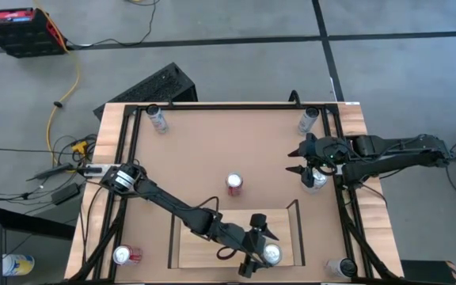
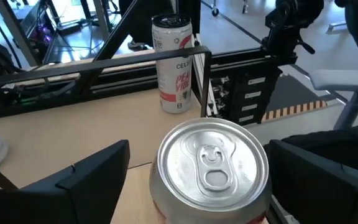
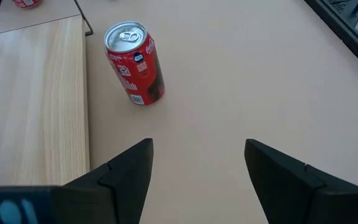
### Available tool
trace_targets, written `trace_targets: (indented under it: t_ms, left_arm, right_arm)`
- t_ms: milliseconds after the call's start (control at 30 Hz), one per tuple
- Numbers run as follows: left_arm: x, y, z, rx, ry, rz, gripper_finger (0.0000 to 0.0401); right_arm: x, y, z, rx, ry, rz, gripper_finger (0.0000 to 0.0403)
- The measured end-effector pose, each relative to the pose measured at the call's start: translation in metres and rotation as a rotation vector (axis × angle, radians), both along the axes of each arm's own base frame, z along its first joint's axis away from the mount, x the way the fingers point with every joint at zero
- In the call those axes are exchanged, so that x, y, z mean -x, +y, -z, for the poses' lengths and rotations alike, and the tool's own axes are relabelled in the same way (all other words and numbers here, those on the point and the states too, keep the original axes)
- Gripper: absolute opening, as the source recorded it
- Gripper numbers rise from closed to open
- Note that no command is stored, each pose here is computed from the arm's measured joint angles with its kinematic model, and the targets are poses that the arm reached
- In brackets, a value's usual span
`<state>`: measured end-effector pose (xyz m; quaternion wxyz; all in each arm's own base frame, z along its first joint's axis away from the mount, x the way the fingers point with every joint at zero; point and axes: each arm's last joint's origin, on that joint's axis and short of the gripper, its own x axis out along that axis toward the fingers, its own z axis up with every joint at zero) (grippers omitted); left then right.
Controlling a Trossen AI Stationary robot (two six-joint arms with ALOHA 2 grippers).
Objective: Place canned beverage on shelf
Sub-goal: Put the top silver soda can on the shelf
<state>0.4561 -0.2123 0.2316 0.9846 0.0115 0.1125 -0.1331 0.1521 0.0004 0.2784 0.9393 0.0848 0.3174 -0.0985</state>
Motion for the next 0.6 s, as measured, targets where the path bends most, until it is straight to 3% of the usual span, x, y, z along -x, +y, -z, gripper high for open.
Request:
trace_targets:
  t_ms: [267, 600]
  left_arm:
    - [0.005, 0.002, -0.015, -0.046, -0.019, 0.011, 0.0367]
    - [0.039, 0.002, -0.056, -0.089, 0.098, 0.109, 0.0367]
  right_arm:
    - [0.0, 0.0, 0.0, -0.001, 0.0, -0.001, 0.0279]
    - [0.001, 0.0, 0.002, 0.0, 0.022, -0.001, 0.0279]
